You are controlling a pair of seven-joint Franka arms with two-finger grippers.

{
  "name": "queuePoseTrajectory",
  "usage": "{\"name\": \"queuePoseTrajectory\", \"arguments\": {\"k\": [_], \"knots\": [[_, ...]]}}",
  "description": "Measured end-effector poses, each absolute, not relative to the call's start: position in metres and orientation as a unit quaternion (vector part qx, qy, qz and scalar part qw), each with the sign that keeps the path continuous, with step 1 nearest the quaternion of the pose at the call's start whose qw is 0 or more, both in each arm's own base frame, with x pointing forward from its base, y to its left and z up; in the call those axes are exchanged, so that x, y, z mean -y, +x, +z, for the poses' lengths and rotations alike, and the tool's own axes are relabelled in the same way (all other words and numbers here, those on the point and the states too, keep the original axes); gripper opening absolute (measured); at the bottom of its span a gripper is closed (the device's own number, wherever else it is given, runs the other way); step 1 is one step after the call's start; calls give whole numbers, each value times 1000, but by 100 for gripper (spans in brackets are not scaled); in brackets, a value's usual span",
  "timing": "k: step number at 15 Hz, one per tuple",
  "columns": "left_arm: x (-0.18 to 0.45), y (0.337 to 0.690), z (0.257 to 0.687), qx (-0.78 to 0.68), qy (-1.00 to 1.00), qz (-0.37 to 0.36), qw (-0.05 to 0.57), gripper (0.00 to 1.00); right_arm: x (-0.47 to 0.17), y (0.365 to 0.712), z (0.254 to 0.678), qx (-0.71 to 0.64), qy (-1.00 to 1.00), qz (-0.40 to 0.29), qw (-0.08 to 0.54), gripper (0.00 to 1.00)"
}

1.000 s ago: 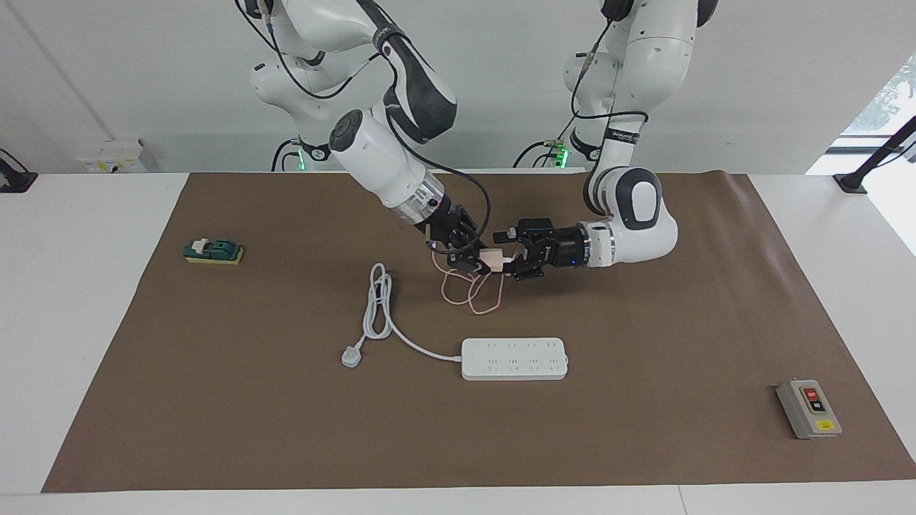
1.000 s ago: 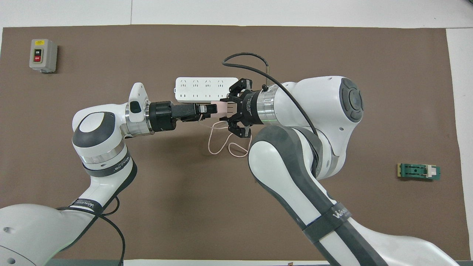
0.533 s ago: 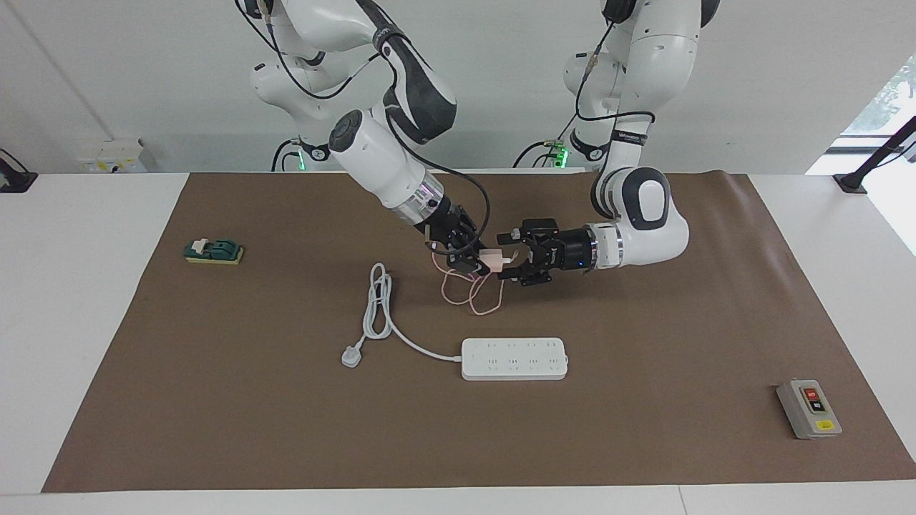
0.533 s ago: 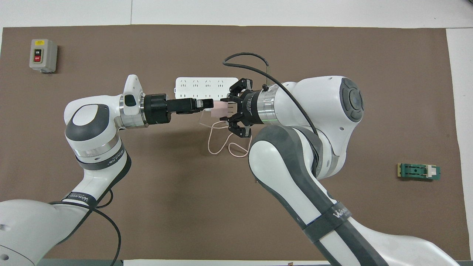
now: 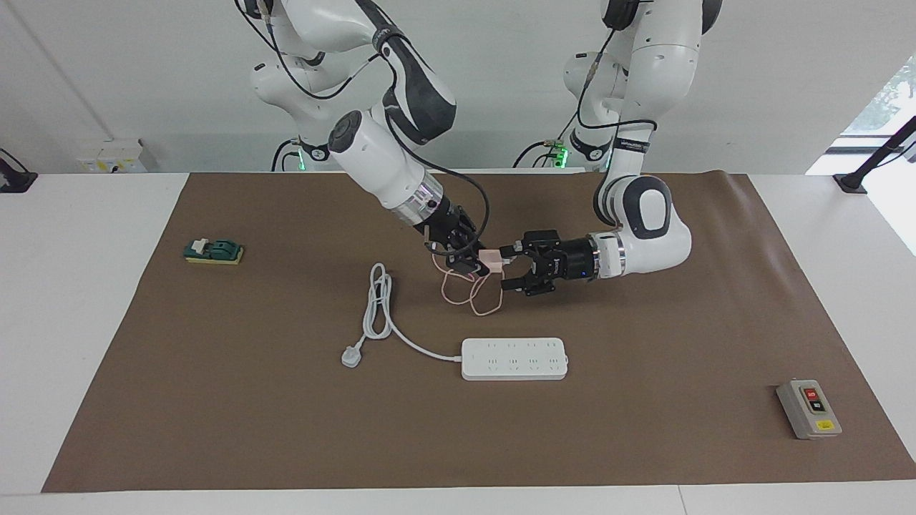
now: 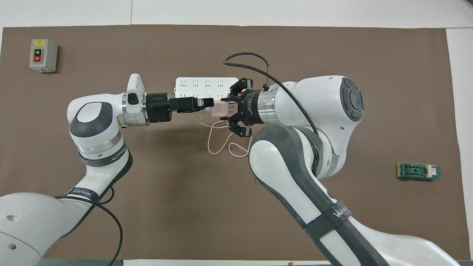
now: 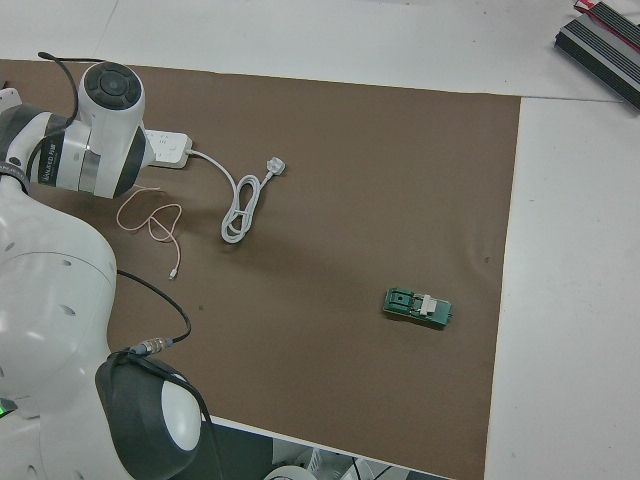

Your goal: Plug charger into power strip

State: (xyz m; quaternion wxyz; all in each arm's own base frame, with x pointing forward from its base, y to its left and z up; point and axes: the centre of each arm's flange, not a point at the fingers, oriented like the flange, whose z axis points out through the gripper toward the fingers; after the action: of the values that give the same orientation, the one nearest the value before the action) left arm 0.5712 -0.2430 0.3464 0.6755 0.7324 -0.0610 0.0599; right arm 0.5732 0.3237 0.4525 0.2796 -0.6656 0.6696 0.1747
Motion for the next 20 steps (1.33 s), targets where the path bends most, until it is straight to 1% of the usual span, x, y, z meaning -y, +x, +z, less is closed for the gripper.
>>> {"name": "queuePoseTrajectory", "arguments": {"k": [7, 9, 10, 14, 15, 20], "knots": [[249, 569, 347, 65, 732, 56, 676, 100, -323, 574, 452, -670, -665, 175, 279, 47], [249, 568, 347, 66, 731, 56, 677, 96, -323, 574, 452, -670, -665, 175, 279, 47], [250, 568, 347, 66, 730, 55, 677, 86, -323, 574, 452, -670, -665, 175, 279, 47], [249, 568, 348, 70, 726, 52, 682, 39, -323, 574, 452, -670, -665, 175, 279, 47], [248, 568, 349, 70, 725, 51, 684, 32, -324, 574, 452, -670, -664, 176, 280, 47], [247, 568, 349, 70, 723, 50, 686, 32, -325, 573, 453, -670, -663, 178, 282, 47]]}}
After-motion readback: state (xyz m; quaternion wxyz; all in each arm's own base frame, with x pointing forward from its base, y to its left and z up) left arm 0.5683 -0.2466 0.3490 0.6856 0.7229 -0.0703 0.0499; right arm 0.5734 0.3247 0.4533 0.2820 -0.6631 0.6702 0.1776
